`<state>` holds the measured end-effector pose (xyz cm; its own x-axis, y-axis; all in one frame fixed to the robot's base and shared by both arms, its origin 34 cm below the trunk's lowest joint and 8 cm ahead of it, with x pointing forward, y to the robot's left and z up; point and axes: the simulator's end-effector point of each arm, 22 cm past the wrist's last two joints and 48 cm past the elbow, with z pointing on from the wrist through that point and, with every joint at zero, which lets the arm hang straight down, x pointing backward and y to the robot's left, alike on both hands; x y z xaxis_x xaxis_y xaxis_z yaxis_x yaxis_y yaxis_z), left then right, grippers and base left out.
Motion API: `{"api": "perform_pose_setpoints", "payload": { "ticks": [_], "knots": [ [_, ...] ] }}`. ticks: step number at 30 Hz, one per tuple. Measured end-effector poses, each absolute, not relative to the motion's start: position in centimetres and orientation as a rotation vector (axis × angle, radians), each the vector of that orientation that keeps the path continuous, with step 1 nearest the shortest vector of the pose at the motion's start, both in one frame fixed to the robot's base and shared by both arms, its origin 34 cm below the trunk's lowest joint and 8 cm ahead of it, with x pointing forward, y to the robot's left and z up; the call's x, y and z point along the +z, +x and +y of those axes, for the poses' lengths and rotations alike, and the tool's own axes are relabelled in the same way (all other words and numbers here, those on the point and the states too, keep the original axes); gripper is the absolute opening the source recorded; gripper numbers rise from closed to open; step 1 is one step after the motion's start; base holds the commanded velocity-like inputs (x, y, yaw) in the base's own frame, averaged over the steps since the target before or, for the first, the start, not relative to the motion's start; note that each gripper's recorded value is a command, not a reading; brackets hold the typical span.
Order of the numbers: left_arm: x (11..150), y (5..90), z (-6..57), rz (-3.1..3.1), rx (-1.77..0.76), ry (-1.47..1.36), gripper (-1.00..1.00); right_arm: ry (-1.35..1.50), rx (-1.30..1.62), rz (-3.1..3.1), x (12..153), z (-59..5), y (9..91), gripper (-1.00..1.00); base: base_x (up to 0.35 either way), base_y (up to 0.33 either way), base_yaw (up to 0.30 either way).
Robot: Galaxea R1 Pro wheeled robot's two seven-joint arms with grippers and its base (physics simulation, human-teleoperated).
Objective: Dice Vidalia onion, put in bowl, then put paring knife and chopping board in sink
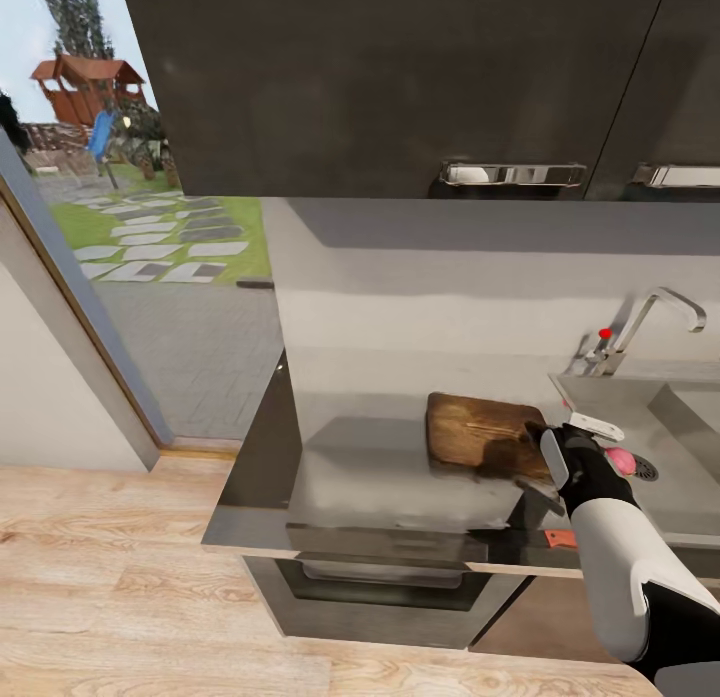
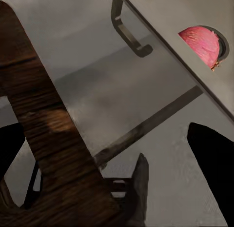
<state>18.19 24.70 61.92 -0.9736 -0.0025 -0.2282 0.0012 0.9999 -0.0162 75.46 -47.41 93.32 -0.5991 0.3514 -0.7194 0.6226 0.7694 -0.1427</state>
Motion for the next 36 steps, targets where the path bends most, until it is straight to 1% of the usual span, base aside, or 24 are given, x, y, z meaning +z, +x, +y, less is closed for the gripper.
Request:
{"api": "perform_pose_setpoints", "payload": {
  "ticks": [19, 21, 23, 26, 30, 36],
  "knots": [
    [61.9, 18.2, 24.7, 2.912, -0.023, -0.001, 1.0, 0.716, -0.486, 2.259, 93.4, -47.2, 75.7, 1.0, 0.0, 0.0, 0.0],
    [61.9, 18.2, 24.7, 2.912, -0.024, -0.001, 1.0, 0.701, -0.454, 2.255, 93.6, -46.8, 76.2, 1.0, 0.0, 0.0, 0.0],
    [61.9, 18.1, 24.6, 2.912, -0.025, 0.0, 1.0, 0.629, -0.329, 2.248, 94.0, -44.9, 78.0, 1.0, 0.0, 0.0, 0.0],
    [61.9, 18.1, 24.6, 2.913, -0.025, 0.0, 1.0, 0.562, -0.259, 2.238, 94.8, -43.4, 79.2, 1.0, 0.0, 0.0, 0.0],
    [61.9, 17.6, 24.6, 2.924, -0.025, 0.0, 1.0, 0.482, -0.217, 2.211, 96.3, -42.0, 80.7, 1.0, -0.046, 0.0, 0.0],
    [61.8, 17.3, 24.6, 2.931, -0.025, 0.001, 1.0, 0.452, -0.175, 2.203, 96.6, -41.2, 81.2, 1.0, -0.22, 0.0, 0.0]
  ]
}}
